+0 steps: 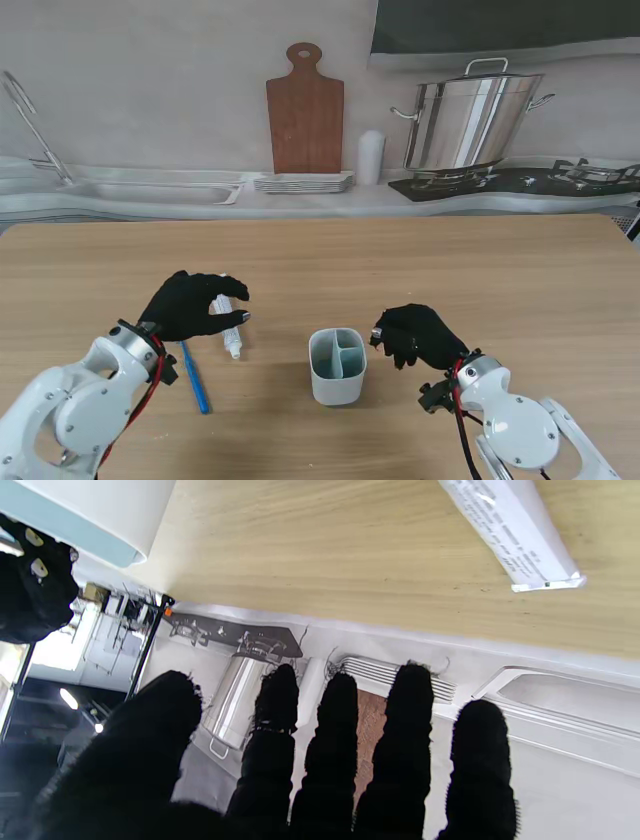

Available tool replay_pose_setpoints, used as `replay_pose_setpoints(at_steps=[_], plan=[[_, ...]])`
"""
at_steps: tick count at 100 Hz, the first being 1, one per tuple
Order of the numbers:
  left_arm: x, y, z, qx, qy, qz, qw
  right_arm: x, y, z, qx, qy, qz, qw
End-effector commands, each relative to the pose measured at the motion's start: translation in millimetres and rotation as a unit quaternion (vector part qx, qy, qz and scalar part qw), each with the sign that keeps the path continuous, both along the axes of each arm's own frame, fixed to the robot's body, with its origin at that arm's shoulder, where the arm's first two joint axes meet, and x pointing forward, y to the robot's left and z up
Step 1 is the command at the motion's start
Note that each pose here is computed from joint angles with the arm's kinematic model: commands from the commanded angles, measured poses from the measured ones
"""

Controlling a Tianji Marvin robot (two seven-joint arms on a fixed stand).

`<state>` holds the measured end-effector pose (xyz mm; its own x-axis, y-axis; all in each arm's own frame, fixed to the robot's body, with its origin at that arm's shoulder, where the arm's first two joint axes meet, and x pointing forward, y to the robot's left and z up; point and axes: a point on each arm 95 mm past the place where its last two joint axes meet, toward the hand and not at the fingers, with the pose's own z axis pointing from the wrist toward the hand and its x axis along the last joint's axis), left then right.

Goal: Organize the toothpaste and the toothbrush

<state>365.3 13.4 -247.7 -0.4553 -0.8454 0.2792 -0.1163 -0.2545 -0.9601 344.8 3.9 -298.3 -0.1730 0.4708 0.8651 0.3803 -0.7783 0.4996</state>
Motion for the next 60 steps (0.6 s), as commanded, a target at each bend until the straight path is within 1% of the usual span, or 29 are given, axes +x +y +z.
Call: replay_pose_setpoints(at_steps=[1,13,27,40,60], plan=[[4.9,4.8,14.5,0.021,-0.013,-0.007,0.9997,-3.6,2.1,-3.3,-0.001,0.008,0.004,1.0000],[13.3,15.0,17.4,0.051,-0.008,-0.031,0.9982,-3.6,2.2,-3.3,0.000,0.007,0.004,1.0000],[23.3,27.4,13.7,0.077,-0.006,-0.056,0.9954,-3.4,2.1,-3.5,0.001,0.007,0.005,1.0000],[29.7,37.3,5.6,0.088,0.013,-0.073,0.9933,-3.3,2.2,-3.5,0.001,0.008,0.004,1.0000],[34.8,48.4,-9.8,0.108,0.040,-0.096,0.9887,-3.5,3.1,-3.4,0.001,0.010,0.005,0.9999]])
